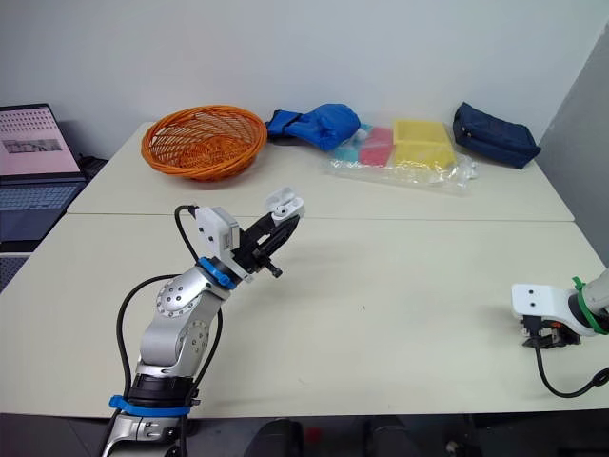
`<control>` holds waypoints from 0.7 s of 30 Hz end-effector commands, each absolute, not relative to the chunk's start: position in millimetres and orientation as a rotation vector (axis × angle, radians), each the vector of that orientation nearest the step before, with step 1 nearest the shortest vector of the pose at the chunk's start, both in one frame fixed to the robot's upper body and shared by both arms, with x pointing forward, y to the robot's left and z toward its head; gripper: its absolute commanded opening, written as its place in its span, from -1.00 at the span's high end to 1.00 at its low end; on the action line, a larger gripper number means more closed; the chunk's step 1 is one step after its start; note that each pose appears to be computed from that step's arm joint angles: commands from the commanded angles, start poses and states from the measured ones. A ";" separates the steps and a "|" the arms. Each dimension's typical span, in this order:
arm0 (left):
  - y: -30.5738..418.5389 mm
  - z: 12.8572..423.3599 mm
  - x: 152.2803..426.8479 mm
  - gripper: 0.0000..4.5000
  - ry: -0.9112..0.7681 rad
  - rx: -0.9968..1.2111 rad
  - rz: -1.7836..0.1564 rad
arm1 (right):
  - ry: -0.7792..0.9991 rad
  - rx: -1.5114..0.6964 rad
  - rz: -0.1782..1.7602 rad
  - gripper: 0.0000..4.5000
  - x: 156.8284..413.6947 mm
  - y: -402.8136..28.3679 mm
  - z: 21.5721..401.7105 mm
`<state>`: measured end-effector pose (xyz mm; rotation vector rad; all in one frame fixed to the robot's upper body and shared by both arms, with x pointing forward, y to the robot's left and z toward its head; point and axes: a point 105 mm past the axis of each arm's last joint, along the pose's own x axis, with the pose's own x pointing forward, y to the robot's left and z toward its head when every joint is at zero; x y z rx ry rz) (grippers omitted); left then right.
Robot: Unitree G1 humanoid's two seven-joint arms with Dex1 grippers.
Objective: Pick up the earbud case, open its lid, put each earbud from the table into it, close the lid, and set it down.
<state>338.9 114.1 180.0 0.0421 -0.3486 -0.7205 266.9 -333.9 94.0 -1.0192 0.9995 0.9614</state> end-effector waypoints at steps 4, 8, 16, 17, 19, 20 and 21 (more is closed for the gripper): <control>111.5 193.6 335.2 0.66 -0.404 0.046 -0.731 | 1.075 -1.015 0.930 0.40 261.2 -344.5 87.1; 111.5 193.7 334.7 0.66 -0.404 0.045 -0.733 | 1.079 -1.023 0.930 0.82 260.2 -346.1 86.7; 111.0 193.0 334.2 0.66 -0.404 0.049 -0.741 | 0.979 -1.015 0.995 0.82 267.1 -322.1 99.2; 110.6 193.6 334.8 0.66 -0.407 0.048 -0.741 | 0.852 -0.943 1.021 0.82 280.0 -292.2 111.9; 110.2 194.4 336.2 0.66 -0.411 0.047 -0.742 | 0.651 -0.820 1.068 0.82 294.9 -244.3 135.7; 109.9 194.7 337.0 0.66 -0.413 0.046 -0.742 | 0.523 -0.738 1.071 0.82 304.0 -218.0 152.0; 109.8 194.9 337.6 0.66 -0.414 0.045 -0.742 | 0.451 -0.683 1.071 0.82 308.0 -202.4 162.7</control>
